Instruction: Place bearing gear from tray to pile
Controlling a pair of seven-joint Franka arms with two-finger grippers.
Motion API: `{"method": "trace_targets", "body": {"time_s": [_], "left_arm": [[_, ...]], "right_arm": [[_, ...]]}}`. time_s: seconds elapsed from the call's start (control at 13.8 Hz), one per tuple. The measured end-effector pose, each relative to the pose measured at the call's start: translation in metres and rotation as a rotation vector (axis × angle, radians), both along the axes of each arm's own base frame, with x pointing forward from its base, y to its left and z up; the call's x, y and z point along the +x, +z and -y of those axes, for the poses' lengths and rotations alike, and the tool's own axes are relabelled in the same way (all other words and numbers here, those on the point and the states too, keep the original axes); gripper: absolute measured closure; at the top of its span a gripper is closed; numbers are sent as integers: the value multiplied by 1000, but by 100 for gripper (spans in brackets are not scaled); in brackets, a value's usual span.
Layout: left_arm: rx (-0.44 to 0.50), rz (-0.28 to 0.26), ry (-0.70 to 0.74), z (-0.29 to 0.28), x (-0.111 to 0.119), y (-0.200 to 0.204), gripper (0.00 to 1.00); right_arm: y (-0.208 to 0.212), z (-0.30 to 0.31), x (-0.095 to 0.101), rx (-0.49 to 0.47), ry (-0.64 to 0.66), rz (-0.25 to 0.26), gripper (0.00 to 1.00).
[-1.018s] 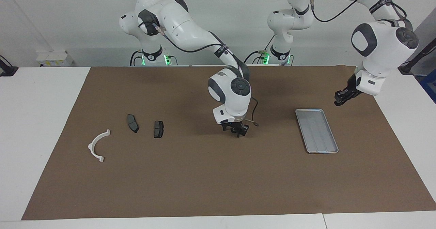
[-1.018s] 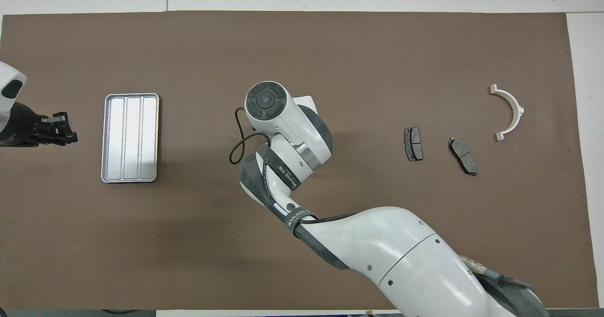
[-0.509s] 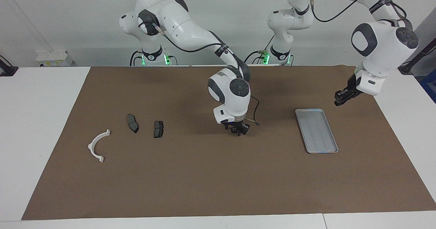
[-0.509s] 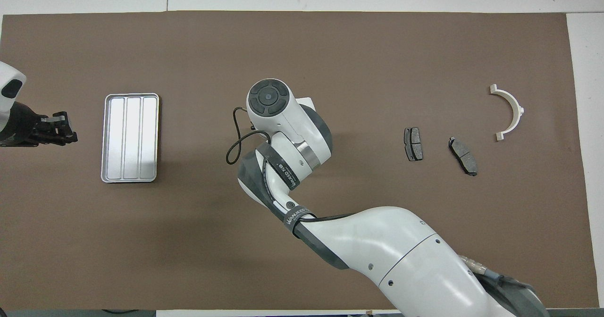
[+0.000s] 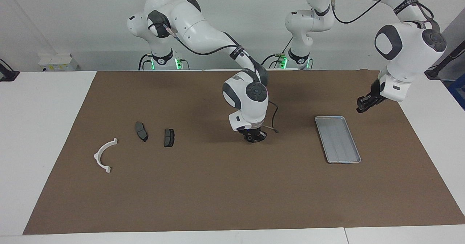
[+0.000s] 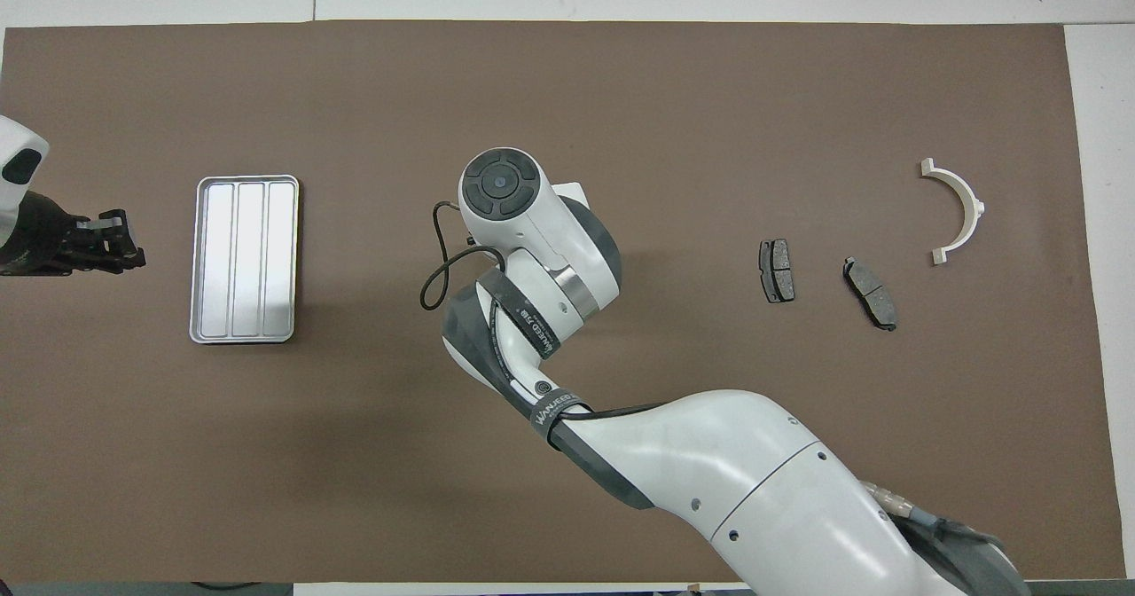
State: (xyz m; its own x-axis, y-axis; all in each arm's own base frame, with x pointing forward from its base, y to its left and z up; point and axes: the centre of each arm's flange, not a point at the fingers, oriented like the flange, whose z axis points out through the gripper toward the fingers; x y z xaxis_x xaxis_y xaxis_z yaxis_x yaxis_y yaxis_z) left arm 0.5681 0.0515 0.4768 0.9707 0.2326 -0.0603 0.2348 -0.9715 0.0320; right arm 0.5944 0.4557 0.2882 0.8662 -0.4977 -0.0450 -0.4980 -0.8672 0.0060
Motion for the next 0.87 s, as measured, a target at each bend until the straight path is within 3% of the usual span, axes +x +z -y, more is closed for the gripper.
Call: {"method": "trace_targets", "body": {"time_s": [0.15, 0.44, 0.65, 0.87], "left_arm": [[0, 1, 8, 0, 0, 0, 76], [4, 13, 54, 13, 3, 2, 76], [8, 45, 133, 84, 8, 4, 76], [-3, 92, 215, 187, 8, -11, 76]], "right_arm": [[3, 13, 9, -12, 46, -13, 65], [46, 142, 93, 3, 172, 0, 65], [49, 261, 137, 17, 278, 8, 65], [40, 330, 151, 25, 340, -2, 65]]}}
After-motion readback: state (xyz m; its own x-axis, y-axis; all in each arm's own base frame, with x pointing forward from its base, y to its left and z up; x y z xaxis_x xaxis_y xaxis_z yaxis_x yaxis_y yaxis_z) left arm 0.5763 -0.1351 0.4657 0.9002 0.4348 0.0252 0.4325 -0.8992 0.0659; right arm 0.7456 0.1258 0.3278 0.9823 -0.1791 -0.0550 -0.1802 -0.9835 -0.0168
